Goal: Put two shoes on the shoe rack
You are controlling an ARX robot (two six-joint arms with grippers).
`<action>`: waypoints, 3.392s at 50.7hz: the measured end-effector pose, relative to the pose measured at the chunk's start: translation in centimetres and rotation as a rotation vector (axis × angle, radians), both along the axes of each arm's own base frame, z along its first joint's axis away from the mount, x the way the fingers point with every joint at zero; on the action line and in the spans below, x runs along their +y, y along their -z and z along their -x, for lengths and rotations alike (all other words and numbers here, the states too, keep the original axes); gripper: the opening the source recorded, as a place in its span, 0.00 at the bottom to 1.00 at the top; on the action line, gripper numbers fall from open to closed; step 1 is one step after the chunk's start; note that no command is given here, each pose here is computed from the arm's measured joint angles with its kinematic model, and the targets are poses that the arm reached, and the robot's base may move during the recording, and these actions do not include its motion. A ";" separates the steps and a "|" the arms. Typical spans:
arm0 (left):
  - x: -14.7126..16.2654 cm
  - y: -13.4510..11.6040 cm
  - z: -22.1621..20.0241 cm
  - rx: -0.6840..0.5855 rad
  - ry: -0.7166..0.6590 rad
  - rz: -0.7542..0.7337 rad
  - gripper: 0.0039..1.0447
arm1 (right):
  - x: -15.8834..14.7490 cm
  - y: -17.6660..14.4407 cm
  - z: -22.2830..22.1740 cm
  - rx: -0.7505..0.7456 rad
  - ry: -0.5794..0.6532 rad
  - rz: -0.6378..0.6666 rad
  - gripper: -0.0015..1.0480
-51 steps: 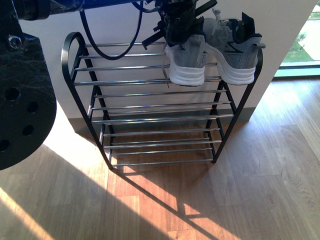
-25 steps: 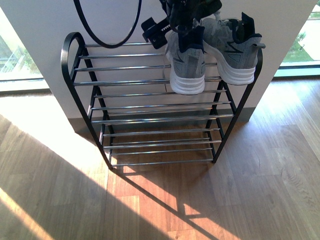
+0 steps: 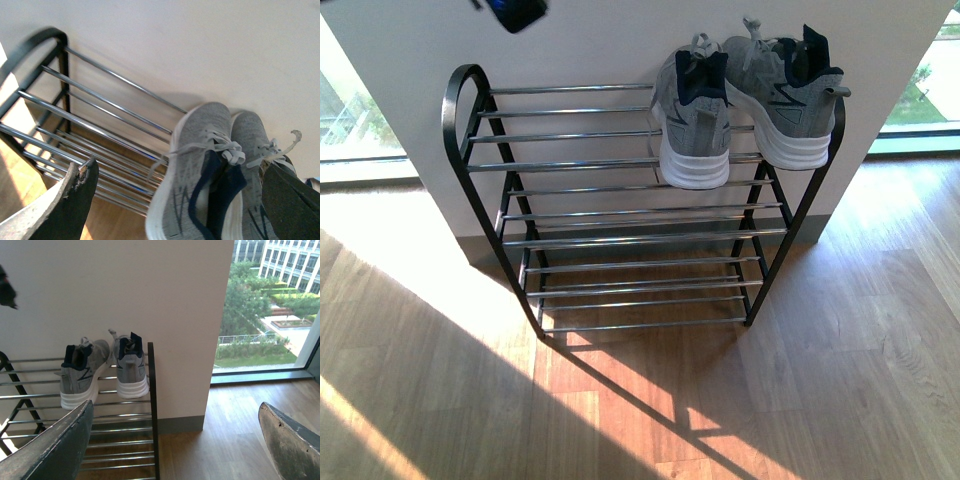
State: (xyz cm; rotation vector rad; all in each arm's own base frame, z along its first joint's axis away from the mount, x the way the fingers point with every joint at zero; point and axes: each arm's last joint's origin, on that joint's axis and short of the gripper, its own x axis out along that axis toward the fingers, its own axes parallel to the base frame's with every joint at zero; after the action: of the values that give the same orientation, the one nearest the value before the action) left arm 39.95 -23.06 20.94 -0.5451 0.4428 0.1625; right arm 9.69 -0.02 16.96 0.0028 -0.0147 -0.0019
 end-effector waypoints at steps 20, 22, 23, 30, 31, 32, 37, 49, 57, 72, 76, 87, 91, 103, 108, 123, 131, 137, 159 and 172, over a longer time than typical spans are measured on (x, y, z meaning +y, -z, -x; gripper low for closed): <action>7.5 -2.9 12.5 -0.077 -0.153 -0.229 0.91 | 0.0 0.0 0.0 0.000 0.000 0.000 0.91; 8.3 -2.9 13.6 -0.073 -0.184 -0.256 0.91 | 0.0 0.0 0.0 0.000 0.000 0.000 0.91; 8.9 -2.9 14.3 -0.067 -0.195 -0.267 0.91 | 0.0 0.0 0.0 0.000 0.000 0.000 0.91; 11.6 -4.1 17.6 -0.074 -0.277 -0.296 0.91 | 0.0 0.0 0.0 0.000 0.000 0.000 0.91; 11.7 -4.3 17.7 -0.083 -0.266 -0.290 0.91 | 0.0 0.0 0.0 0.000 0.000 0.000 0.91; 12.0 -4.3 17.7 -0.127 -0.199 -0.254 0.87 | 0.0 0.0 0.0 0.000 -0.001 0.000 0.91; 13.4 -3.0 18.4 -0.308 0.047 -0.257 0.71 | 0.0 0.0 0.0 0.000 0.000 0.000 0.91; 17.6 -0.6 21.5 -0.447 0.155 -0.487 0.32 | 0.0 0.0 0.0 0.000 0.000 0.000 0.91; 19.4 1.0 23.2 -0.439 0.170 -0.523 0.02 | 0.0 0.0 0.0 0.000 0.000 0.000 0.91; 21.1 2.3 25.0 -0.439 0.168 -0.530 0.01 | 0.0 0.0 0.0 0.000 0.000 0.000 0.91; 21.4 2.5 25.4 -0.440 0.168 -0.531 0.01 | 0.0 0.0 0.0 0.000 0.000 0.000 0.91; 22.6 3.1 26.5 -0.445 0.188 -0.529 0.01 | 0.0 0.0 0.0 0.000 0.000 0.000 0.91; 23.0 3.3 26.8 -0.438 0.160 -0.535 0.01 | 0.0 0.0 0.0 0.000 0.000 0.000 0.91; 23.0 3.8 27.8 -0.459 0.160 -0.536 0.01 | 0.0 0.0 0.0 0.000 0.000 0.000 0.91; 23.0 3.8 28.0 -0.459 0.160 -0.536 0.01 | 0.0 0.0 0.0 0.000 0.000 0.000 0.91; 23.0 3.8 28.8 -0.460 0.160 -0.536 0.01 | 0.0 0.0 0.0 0.000 0.000 0.000 0.91; 23.0 3.8 29.1 -0.460 0.160 -0.536 0.01 | 0.0 0.0 0.0 0.000 0.000 0.000 0.91; 23.0 4.3 29.7 -0.428 0.169 -0.533 0.01 | 0.0 0.0 0.0 0.000 0.000 0.000 0.91; 23.0 4.2 30.2 -0.442 0.164 -0.535 0.05 | 0.0 0.0 0.0 0.000 0.000 0.000 0.91; 23.0 4.2 30.2 -0.442 0.162 -0.535 0.58 | 0.0 0.0 0.0 0.000 -0.003 0.000 0.91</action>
State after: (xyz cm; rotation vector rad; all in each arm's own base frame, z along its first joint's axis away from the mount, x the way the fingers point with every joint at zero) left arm 9.78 -0.03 16.71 -0.0093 0.0017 -0.0015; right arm 9.68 -0.01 16.96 0.0028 -0.0143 0.0015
